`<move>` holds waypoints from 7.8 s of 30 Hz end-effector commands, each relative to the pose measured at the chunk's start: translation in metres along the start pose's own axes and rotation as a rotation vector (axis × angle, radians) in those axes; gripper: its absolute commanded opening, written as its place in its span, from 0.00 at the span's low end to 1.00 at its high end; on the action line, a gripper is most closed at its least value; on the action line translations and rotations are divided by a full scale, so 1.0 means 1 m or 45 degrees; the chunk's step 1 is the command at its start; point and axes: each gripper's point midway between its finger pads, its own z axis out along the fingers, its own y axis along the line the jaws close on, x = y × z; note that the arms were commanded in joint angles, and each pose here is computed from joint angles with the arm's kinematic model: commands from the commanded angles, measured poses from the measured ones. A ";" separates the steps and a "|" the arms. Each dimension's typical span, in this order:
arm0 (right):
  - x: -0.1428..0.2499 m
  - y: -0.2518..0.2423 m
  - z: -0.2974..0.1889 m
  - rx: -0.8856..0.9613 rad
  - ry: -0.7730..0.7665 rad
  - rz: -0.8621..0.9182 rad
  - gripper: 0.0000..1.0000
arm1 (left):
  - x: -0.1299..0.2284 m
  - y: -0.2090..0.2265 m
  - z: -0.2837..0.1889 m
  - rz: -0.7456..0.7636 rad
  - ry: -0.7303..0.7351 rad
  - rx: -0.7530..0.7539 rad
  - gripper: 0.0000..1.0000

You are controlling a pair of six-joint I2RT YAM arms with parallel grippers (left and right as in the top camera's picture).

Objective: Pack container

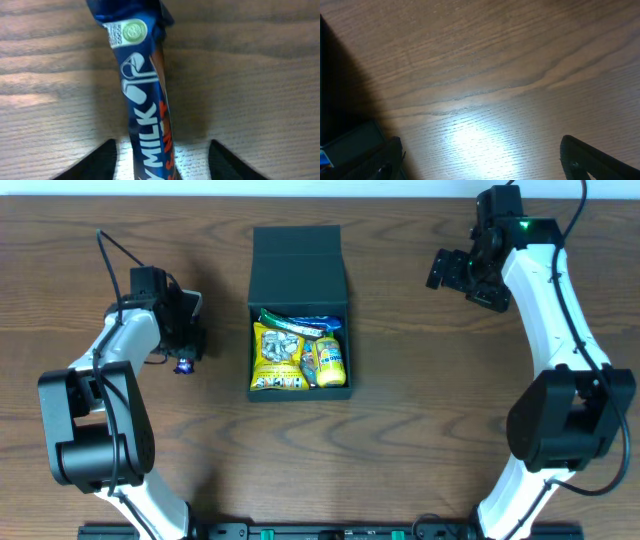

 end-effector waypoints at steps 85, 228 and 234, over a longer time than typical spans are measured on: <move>0.227 0.187 0.039 -0.346 0.306 -1.120 0.01 | -0.105 -0.033 -0.149 -0.192 -0.567 0.112 0.06; 0.008 0.243 -0.065 -1.993 0.202 -0.774 0.02 | -0.237 -0.128 -0.132 -0.221 -0.595 1.158 0.05; 0.027 0.259 -0.093 -2.005 0.321 -0.772 0.01 | -0.219 -0.136 -0.192 -0.038 -0.675 1.104 0.06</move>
